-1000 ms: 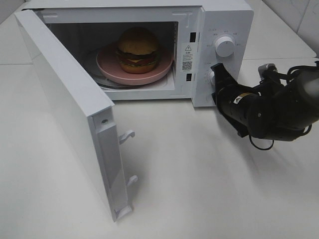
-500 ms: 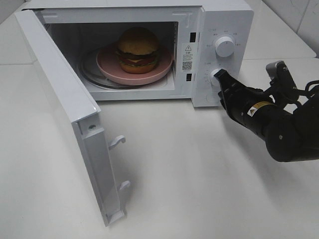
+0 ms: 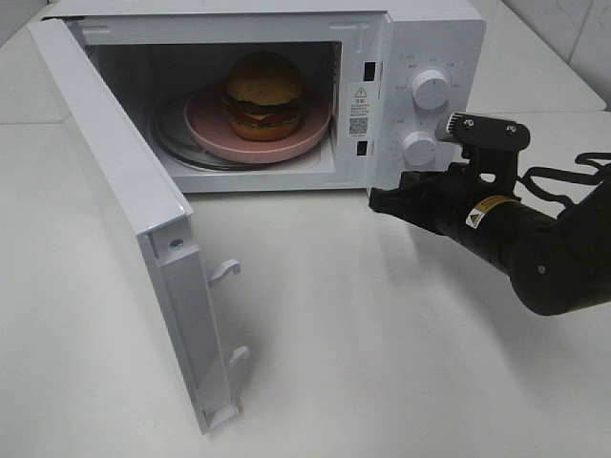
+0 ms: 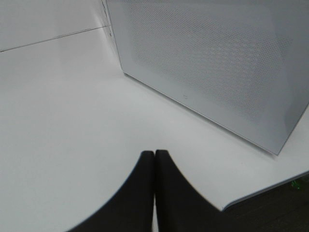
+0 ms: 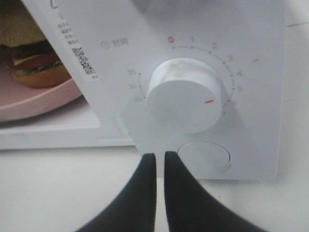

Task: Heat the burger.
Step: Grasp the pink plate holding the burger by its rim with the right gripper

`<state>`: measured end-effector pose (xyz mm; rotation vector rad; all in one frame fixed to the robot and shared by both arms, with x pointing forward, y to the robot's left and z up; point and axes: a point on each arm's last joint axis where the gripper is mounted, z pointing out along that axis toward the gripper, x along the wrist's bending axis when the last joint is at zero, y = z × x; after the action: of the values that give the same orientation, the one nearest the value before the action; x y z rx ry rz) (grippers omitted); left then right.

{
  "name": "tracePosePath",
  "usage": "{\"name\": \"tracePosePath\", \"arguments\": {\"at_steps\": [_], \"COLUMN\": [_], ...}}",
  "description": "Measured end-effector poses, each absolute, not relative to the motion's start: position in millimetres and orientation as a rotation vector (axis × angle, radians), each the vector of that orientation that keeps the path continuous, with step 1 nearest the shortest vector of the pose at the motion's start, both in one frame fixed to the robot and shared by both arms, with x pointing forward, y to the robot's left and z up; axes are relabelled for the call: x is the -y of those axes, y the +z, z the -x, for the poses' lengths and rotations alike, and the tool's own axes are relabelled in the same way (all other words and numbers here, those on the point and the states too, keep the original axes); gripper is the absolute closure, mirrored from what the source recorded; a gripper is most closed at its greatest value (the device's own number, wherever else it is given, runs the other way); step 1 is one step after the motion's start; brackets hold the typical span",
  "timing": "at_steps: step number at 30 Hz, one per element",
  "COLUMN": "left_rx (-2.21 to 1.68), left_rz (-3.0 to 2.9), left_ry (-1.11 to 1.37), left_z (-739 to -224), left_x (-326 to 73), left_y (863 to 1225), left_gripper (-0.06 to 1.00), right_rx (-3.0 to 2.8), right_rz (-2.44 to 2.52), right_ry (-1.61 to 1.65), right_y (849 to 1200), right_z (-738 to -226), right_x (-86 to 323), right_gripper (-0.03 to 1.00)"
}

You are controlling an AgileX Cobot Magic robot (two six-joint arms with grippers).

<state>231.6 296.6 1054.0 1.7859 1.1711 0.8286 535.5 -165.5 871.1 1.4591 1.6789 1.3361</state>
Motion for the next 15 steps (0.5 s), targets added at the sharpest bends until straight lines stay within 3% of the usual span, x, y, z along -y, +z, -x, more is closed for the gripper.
{"name": "tracePosePath", "arguments": {"at_steps": [15], "left_rx": [-1.171], "left_rz": [-1.786], "left_ry": [0.829], "left_z": [-231.6], "left_x": [-296.6], "left_y": [1054.0], "left_gripper": [0.94], "right_rx": [-2.126], "right_rz": [-1.198], "right_ry": [1.068], "right_y": [900.1], "right_z": [-516.2], "right_x": [161.0], "right_gripper": [0.88]}}
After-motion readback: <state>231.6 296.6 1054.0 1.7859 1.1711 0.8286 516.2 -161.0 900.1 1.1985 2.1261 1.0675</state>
